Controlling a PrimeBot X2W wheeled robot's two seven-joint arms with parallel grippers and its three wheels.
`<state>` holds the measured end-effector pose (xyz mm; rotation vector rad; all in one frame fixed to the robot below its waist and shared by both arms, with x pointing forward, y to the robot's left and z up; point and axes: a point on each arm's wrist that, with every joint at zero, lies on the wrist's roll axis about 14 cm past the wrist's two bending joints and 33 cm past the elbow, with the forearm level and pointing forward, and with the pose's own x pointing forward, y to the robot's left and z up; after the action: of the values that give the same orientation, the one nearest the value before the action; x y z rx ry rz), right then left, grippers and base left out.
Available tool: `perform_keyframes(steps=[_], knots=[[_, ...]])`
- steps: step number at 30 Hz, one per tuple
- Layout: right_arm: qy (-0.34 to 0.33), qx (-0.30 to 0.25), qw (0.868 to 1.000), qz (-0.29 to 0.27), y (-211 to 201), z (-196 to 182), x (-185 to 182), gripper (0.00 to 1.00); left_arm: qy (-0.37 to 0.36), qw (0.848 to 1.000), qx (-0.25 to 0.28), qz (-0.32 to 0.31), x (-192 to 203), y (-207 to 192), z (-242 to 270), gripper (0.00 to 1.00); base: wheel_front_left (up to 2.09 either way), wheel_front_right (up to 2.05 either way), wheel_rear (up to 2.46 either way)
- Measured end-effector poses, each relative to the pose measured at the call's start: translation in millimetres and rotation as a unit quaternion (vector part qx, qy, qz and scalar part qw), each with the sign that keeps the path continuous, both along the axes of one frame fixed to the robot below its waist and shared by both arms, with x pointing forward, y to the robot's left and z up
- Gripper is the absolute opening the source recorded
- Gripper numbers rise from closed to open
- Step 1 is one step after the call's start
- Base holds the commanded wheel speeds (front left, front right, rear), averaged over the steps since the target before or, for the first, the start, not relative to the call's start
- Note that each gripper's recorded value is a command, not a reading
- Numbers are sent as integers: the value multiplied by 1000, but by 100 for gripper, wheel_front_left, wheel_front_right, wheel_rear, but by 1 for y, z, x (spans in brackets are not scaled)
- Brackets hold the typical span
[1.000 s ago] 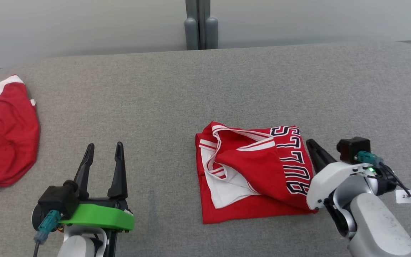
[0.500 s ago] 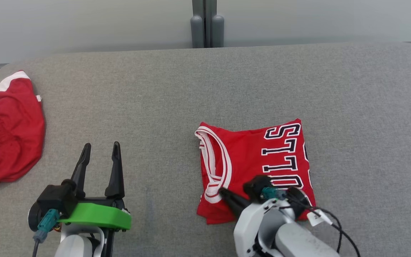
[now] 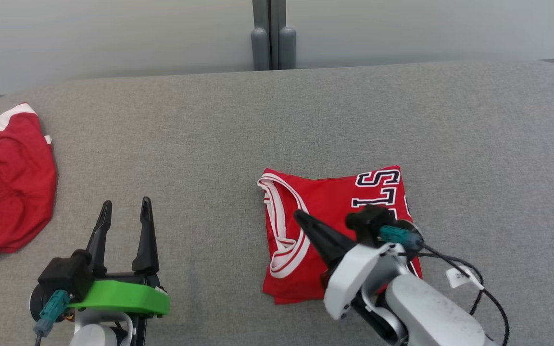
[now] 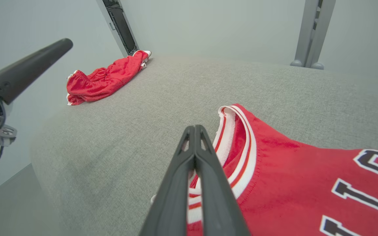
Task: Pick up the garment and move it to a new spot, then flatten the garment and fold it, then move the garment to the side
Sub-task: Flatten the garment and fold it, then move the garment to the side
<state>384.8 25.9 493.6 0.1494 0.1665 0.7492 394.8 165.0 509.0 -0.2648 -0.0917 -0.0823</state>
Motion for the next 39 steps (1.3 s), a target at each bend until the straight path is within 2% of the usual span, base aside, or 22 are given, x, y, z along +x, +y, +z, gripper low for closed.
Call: perform_keyframes(steps=[5,7,11,16,26,39], knots=[[-45,17,994,-97,-60,22,18,2,-2,1000,-4,-2,-3,-3,1,100,0,0,0],[-61,23,989,-136,-85,30,22,100,-3,1000,-5,-3,-5,-4,2,100,0,0,0],[-71,18,974,-216,-138,33,20,100,-7,1000,-6,-4,-6,-6,5,100,0,0,0],[-67,5,962,-266,-174,30,10,100,-11,1000,-7,-7,-8,-8,8,100,0,0,0],[-77,-7,951,-298,-205,28,-5,100,-5,1000,-1,-13,-17,-12,4,100,0,0,0],[-77,-3,947,-312,-214,27,-11,100,4,1000,6,-14,-30,-12,-2,100,0,0,0]])
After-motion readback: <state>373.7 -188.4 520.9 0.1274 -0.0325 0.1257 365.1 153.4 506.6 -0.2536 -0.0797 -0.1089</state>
